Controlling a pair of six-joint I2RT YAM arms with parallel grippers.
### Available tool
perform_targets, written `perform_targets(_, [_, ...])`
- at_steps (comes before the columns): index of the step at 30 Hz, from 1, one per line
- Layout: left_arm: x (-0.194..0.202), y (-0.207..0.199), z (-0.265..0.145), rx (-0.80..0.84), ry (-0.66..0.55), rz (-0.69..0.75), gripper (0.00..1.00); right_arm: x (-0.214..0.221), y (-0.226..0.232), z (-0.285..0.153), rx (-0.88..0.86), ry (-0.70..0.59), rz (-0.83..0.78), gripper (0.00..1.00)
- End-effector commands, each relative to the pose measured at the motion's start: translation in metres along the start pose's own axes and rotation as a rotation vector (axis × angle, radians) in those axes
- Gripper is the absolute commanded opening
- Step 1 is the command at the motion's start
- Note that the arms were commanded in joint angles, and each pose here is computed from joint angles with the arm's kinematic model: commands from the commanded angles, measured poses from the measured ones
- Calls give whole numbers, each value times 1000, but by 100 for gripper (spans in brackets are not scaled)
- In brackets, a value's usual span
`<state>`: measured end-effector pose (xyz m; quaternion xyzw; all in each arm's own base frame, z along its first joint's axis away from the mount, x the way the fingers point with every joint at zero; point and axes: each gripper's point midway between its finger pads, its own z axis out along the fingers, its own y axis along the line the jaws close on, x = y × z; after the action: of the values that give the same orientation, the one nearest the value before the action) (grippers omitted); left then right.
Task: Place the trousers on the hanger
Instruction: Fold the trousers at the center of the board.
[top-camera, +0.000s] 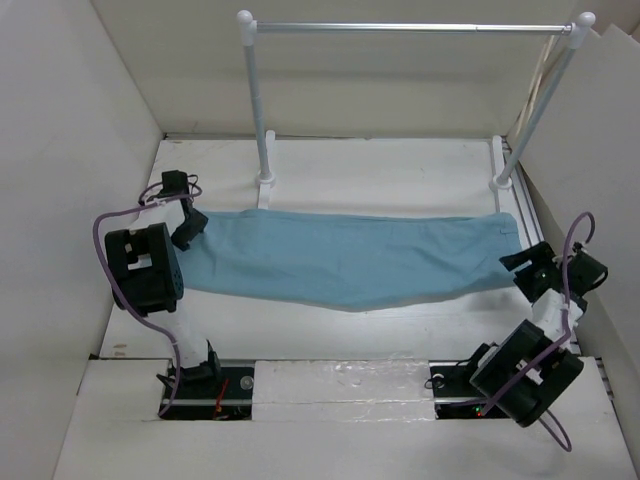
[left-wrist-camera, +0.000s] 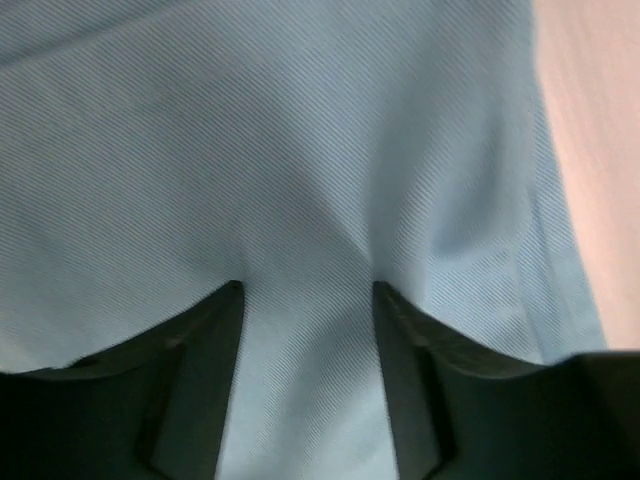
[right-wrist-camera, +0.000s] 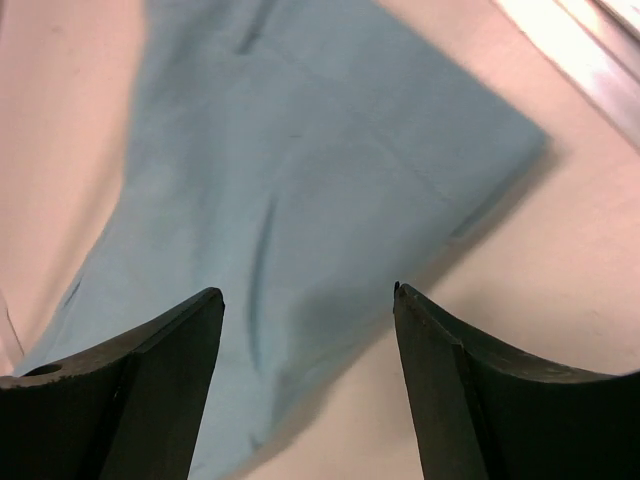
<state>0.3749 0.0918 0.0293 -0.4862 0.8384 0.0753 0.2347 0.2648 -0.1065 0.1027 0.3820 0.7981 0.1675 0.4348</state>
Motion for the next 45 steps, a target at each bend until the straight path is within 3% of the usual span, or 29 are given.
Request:
perform_targets(1, [-20, -52, -53, 209, -40, -12, 52, -13, -35, 3, 89, -65, 86, 74])
perform_targets(2, [-15, -66, -61, 285, 3, -5, 73, -18, -38, 5, 83, -75, 91, 76])
perform_targets(3, [6, -97, -81, 479, 111, 31, 80, -27, -50, 11, 78, -72, 120, 79])
perform_targets(7, [37, -117, -103, 636, 182, 83, 79, -24, -68, 19, 78, -40, 169, 80])
perform_targets(11, [89, -147, -150, 716, 127, 300, 78, -21, -81, 27, 99, -47, 201, 80])
perform_targets(15, [140, -159, -192, 810, 90, 453, 66, -23, -83, 44, 83, -52, 194, 79])
perform_targets(16, [155, -153, -191, 810, 101, 481, 56, -16, -85, 50, 81, -20, 209, 78])
perform_targets(17, [165, -154, -194, 831, 99, 494, 33, -16, -83, 53, 71, -11, 201, 75])
perform_targets(20, [197, -145, -198, 841, 138, 523, 4, -11, -73, 62, 27, 9, 183, 50])
perform_targets(21, [201, -142, -197, 838, 143, 529, 0, -13, -71, 62, 16, 1, 177, 26])
perform_targets(22, [210, -134, -193, 818, 163, 544, 0, -5, -57, 65, -14, 28, 141, 7])
perform_targets(24, [213, -132, -195, 820, 165, 554, 0, 0, -51, 64, -29, 46, 134, 0])
perform_targets(29, [216, -111, -194, 797, 162, 569, 0, 29, 16, 38, -113, 79, -27, 0])
perform_targets(30, [214, -107, -197, 805, 155, 565, 0, 14, 39, 23, -134, -6, -94, 0])
perform_targets(32, [219, -93, -188, 779, 164, 578, 0, 30, 83, 4, -205, 8, -171, 0])
perform_targets(34, [224, -76, -175, 735, 173, 596, 0, 13, 125, -28, -275, -126, -224, 0])
perform_targets(35, [227, -70, -171, 720, 182, 605, 0, 32, 142, -38, -311, -85, -252, 0])
perform_targets(37, [235, -57, -161, 704, 205, 619, 0, 17, 171, -64, -357, -166, -276, 0])
perform_targets(45, [265, -49, -174, 791, 263, 664, 0, -4, 256, -115, -447, -213, -443, 0])
